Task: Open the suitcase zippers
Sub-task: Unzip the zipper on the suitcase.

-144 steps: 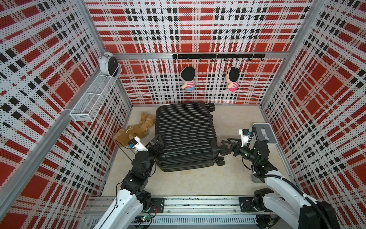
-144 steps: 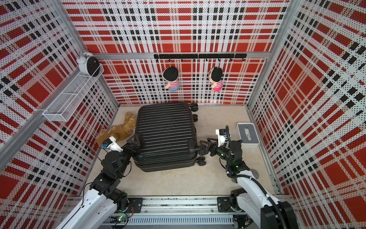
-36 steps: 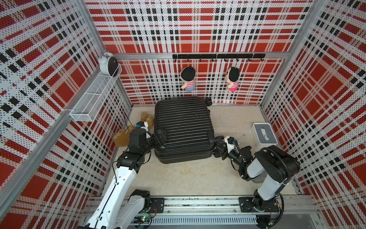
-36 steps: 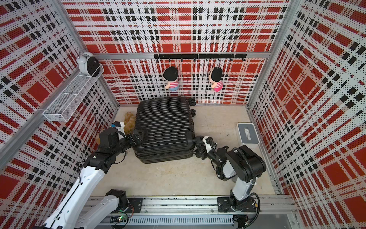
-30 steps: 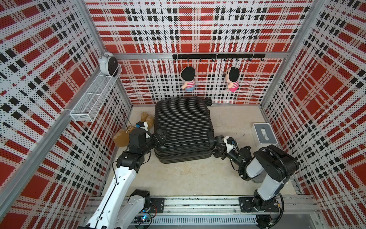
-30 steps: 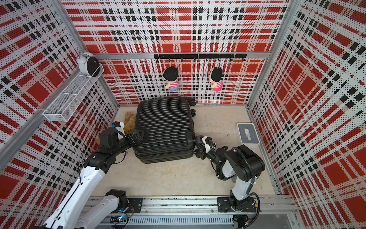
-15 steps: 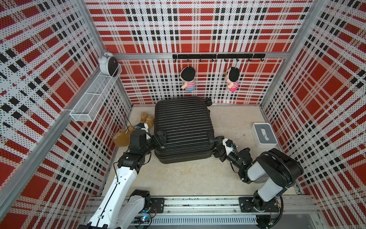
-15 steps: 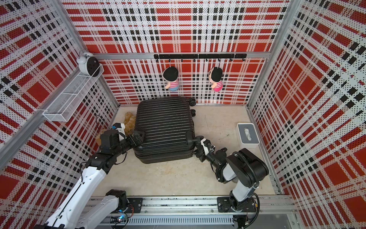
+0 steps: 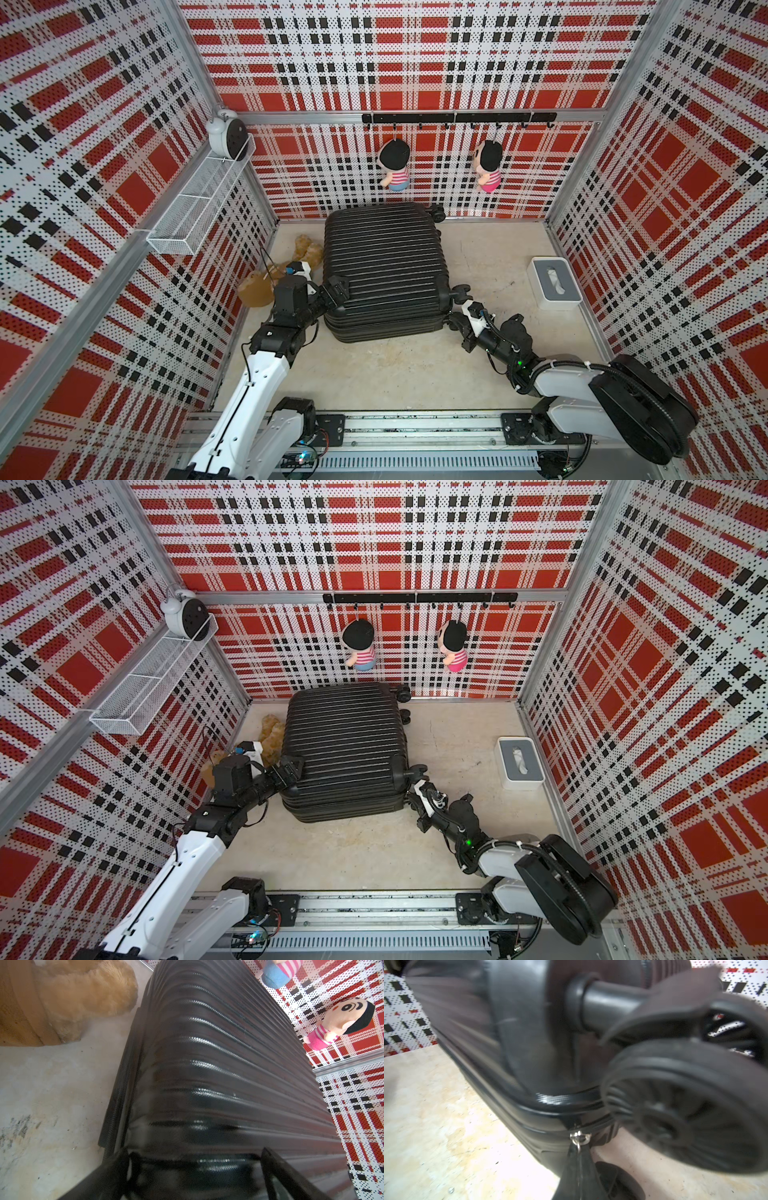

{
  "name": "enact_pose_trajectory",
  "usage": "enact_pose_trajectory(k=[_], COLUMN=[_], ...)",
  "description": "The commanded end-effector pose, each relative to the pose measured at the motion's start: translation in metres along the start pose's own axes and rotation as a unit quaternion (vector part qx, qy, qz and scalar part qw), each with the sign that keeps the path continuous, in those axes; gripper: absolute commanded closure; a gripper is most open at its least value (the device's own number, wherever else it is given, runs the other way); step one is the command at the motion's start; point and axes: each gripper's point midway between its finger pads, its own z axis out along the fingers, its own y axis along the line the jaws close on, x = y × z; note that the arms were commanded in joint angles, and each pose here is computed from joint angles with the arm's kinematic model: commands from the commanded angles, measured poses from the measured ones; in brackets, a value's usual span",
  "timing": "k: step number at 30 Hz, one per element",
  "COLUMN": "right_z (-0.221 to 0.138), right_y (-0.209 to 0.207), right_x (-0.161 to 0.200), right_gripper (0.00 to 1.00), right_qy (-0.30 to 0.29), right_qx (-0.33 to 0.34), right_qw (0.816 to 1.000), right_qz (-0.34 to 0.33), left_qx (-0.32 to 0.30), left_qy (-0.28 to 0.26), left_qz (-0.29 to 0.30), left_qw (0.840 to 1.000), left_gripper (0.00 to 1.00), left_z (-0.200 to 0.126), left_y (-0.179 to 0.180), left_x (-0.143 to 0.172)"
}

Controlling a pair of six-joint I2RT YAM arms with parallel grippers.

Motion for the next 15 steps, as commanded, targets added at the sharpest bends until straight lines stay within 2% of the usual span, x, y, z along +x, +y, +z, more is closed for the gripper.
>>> enact_pose_trajectory(k=[1,7,15], right_z=[-0.006,-0.004,0.019], right_y=[0.028,0.046,0.076], right_x=[-0.009,-0.019,-0.021], right_gripper=[1.00,1.00,1.00], right_qy=[-0.004,0.002,0.025], right_qx=[-0.053,-0.070,-0.087], right_qw=[0.998,0.997,0.995], right_qz=[-0.026,-0.033,-0.039], left_qx=[0.041,0.055,0.089], left_qy=[0.021,0.038,0.061], left_qz=[-0.005,-0.002,0.007], left_qw=[0.999,0.998,0.994], left_gripper=[0.01,0.00,0.01], left_z=[0.004,0.008,0.011], left_y=[-0.013,-0.018,-0.048], left_x=[0.011,0.024,0.059])
